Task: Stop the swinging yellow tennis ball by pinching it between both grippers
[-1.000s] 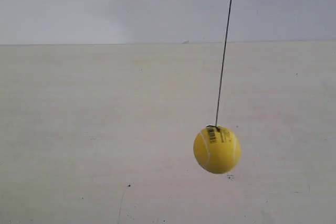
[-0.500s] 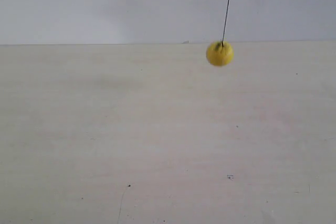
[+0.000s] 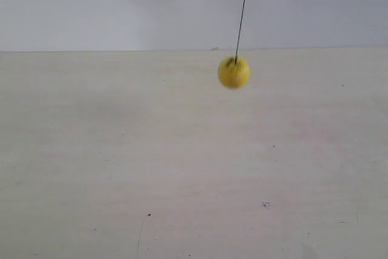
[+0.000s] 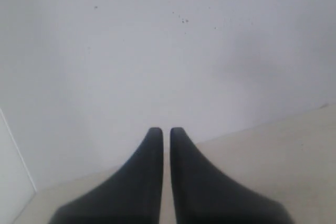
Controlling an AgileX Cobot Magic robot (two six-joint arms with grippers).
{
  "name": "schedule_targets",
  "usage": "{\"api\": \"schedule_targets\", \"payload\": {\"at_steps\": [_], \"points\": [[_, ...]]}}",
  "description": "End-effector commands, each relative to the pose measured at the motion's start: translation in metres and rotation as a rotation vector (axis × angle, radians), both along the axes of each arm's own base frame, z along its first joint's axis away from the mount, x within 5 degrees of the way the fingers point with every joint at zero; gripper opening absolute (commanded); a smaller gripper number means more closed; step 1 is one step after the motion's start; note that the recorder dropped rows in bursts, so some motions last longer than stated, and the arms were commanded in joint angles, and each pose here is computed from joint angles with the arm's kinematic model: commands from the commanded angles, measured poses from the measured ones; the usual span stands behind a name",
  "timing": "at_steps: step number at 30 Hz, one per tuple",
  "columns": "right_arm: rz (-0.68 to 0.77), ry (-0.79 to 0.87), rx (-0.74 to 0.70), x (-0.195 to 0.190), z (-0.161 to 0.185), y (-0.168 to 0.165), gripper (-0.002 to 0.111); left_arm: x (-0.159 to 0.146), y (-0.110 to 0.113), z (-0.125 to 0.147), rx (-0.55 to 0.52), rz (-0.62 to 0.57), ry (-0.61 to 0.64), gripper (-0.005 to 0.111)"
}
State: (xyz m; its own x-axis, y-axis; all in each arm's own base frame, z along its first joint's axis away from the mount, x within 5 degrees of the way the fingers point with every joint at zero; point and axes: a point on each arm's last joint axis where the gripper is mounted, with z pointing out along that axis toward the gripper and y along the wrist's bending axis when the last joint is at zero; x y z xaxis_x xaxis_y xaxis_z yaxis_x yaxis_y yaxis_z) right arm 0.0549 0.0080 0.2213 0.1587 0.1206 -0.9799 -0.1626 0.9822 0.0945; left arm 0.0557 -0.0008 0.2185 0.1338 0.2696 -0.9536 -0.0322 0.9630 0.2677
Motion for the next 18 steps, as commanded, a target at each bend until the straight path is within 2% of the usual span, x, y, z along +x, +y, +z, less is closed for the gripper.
{"api": "schedule_targets", "payload": {"at_steps": [1, 6, 12, 15, 18], "points": [[0.004, -0.113, 0.072, -0.003, 0.011, -0.001, 0.0, -0.001, -0.002, 0.005, 0.005, -0.017, -0.06, 0.005], [0.006, -0.128, 0.083, -0.003, 0.012, -0.001, 0.0, -0.001, -0.002, 0.005, -0.21, -0.053, -0.056, 0.005], [0.052, -0.148, 0.256, -0.005, 0.016, -0.002, 0.0, -0.003, -0.004, 0.012, -0.493, -0.151, -0.125, 0.005], [0.075, -0.203, 0.324, -0.007, 0.021, -0.002, 0.0, -0.006, -0.007, 0.02, -0.53, -0.214, -0.201, 0.005], [0.099, -0.281, 0.368, -0.01, 0.028, -0.003, 0.0, -0.012, -0.012, 0.031, -0.505, -0.302, -0.326, 0.005]]}}
